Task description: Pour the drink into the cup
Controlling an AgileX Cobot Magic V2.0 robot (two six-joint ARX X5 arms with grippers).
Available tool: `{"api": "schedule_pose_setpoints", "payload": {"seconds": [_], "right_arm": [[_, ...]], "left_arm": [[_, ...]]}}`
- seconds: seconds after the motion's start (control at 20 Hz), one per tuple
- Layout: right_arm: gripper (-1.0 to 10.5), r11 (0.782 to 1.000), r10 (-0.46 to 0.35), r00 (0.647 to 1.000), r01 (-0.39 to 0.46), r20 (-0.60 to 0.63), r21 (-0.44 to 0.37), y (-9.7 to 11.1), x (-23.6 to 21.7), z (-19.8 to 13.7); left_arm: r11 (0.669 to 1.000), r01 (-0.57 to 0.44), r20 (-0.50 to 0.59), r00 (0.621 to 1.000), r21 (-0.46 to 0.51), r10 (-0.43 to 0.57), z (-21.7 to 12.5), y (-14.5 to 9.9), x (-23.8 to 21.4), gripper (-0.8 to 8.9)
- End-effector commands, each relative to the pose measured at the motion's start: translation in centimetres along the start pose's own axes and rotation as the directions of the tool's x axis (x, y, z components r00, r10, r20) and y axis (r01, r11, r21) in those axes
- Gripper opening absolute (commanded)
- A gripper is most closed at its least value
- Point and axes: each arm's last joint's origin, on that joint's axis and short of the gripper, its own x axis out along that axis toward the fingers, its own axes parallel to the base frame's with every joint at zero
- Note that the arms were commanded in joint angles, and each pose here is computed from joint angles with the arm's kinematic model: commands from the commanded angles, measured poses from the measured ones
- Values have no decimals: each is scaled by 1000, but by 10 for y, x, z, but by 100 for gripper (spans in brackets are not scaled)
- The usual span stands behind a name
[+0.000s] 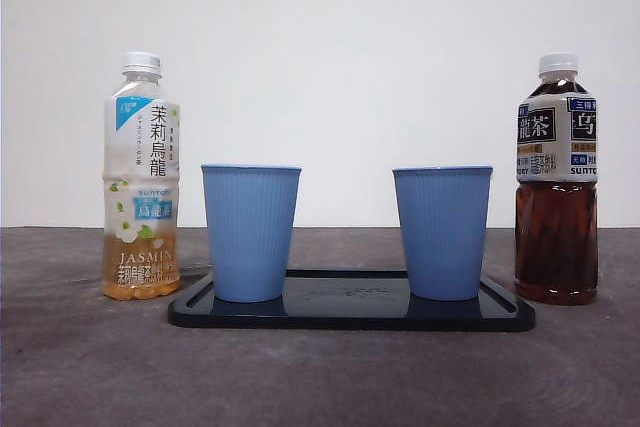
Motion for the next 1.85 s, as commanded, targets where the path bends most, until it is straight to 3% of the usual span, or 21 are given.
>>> {"api": "schedule_pose_setpoints", "payload": {"seconds": [0.05,0.35,0.7,0.95,1.2,1.85], "right_arm": [[425,1000,3,1000,-2,17,-14,1,-2,4],[425,999,9,997,-12,77,37,-3,9,3],[429,990,-12,986,-12,164,142,-18,63,-36],[433,991,-81,980,60,182,120,-24,97,-55],[437,989,-133,970,117,205,85,-32,125,-51],[440,987,-157,955,140,253,85,-51,185,-61]], "left_arm": [[1000,6,32,999,21,-7,6,-2,-3,439],[1000,6,34,999,19,-7,6,-2,-3,439],[1000,6,36,999,20,-7,6,-2,-3,439],[1000,6,37,999,21,-7,6,-2,-3,439],[1000,6,36,999,21,-7,6,-2,-3,439],[1000,7,31,999,18,-7,5,-2,-4,438]]}}
